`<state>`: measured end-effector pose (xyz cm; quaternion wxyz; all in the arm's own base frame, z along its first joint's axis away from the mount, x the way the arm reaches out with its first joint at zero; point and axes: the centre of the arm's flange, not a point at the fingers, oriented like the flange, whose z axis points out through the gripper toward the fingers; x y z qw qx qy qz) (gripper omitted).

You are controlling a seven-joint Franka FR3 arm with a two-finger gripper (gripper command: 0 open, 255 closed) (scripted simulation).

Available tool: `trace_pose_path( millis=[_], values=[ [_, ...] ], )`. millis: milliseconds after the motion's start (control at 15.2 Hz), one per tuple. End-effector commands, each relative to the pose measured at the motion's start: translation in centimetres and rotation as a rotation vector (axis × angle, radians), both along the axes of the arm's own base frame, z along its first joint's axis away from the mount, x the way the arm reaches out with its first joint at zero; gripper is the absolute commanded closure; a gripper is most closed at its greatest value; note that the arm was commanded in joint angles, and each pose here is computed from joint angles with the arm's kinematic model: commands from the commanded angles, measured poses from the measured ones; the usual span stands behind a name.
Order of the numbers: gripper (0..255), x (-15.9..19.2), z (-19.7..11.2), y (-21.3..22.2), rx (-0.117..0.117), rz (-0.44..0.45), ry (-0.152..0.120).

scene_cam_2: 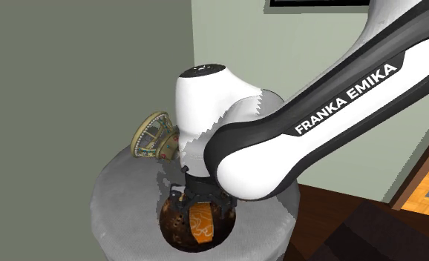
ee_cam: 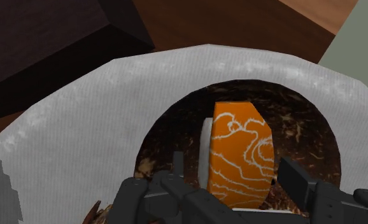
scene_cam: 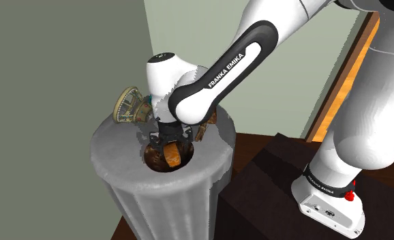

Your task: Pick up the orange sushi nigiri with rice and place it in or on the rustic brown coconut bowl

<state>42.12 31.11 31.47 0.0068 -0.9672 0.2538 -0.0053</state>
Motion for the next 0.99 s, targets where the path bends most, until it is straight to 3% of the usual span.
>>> trace_pose_path(
  millis=[0, 198, 462, 924],
  values=[
    [0, 0.0, 0.0, 0.0, 0.000, 0.000, 0.000],
    [0, 0.0, 0.0, 0.0, 0.000, 0.000, 0.000],
    [0, -0.1, 5.0, -0.1, 0.000, 0.000, 0.000],
    [0, -0.1, 5.0, -0.1, 0.000, 0.000, 0.000]
  ],
)
